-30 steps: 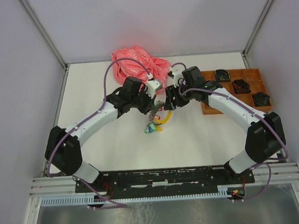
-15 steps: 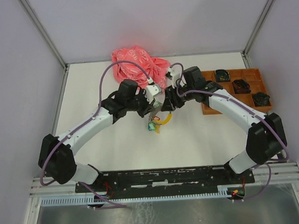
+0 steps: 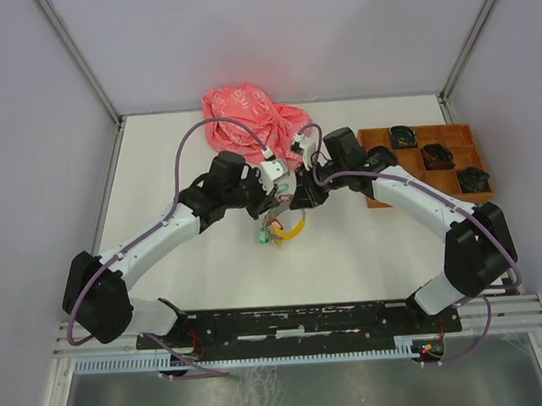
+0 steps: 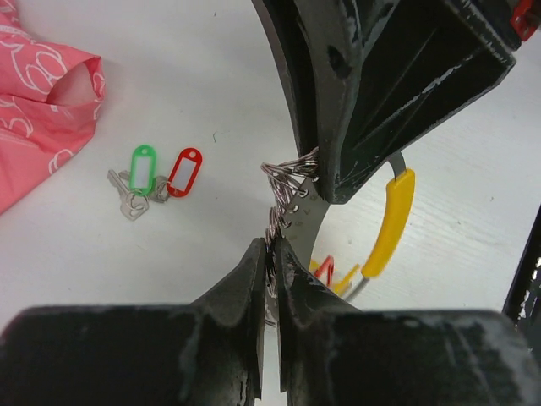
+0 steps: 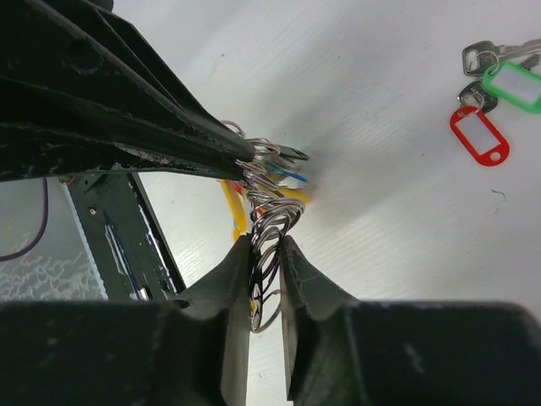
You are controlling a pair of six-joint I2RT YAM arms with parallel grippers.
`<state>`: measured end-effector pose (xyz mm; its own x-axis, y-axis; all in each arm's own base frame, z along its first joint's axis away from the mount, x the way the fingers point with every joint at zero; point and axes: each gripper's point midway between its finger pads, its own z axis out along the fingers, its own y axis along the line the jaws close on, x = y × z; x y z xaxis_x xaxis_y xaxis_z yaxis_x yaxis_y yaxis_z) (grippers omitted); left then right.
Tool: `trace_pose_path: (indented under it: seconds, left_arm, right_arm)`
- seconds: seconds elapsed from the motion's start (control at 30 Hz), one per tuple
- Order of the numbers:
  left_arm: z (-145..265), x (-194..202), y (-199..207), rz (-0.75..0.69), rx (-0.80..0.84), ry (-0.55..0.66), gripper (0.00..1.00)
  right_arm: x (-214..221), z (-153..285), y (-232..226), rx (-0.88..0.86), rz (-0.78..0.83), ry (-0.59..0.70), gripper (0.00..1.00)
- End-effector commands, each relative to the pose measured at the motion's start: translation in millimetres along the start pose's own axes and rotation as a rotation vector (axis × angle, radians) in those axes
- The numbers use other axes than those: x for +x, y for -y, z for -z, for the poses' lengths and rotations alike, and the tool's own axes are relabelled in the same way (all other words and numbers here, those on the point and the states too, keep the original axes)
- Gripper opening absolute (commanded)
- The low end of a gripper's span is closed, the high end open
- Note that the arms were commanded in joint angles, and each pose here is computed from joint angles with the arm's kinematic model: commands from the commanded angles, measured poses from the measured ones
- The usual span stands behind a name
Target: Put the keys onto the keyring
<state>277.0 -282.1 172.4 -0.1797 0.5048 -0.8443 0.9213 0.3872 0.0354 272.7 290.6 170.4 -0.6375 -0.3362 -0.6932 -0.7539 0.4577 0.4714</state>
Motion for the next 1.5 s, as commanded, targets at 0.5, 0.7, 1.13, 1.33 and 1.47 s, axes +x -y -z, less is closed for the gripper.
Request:
trace_pose_path:
  seconds: [0.5,0.7,1.13,1.33,1.47]
  left_arm:
    - [73,-29,-17,0.477,-0.346,0.407,0.6]
    - [73,-32,-21,0.653,-0.337,0.452,0.63]
    - [47,-9,-39,0.843,-0.394,0.354,0.59]
    - [41,-10,-56,0.867,-0.447,0.365,0.55]
    - [41,13,-73,0.979,-0.521,0.339,0.46]
  right_arm:
    - [-47,26,-15,0.244,0.412,0.382,0.01]
    - [-69,38,-20,0.387,0.534,0.496,0.01]
    - [-71,35,-26,0.447,0.585,0.524,0.01]
    - [-71,31,-32,0.439,0.612,0.526,0.01]
    - [-69,29,-37,0.427,0.629,0.527,0.01]
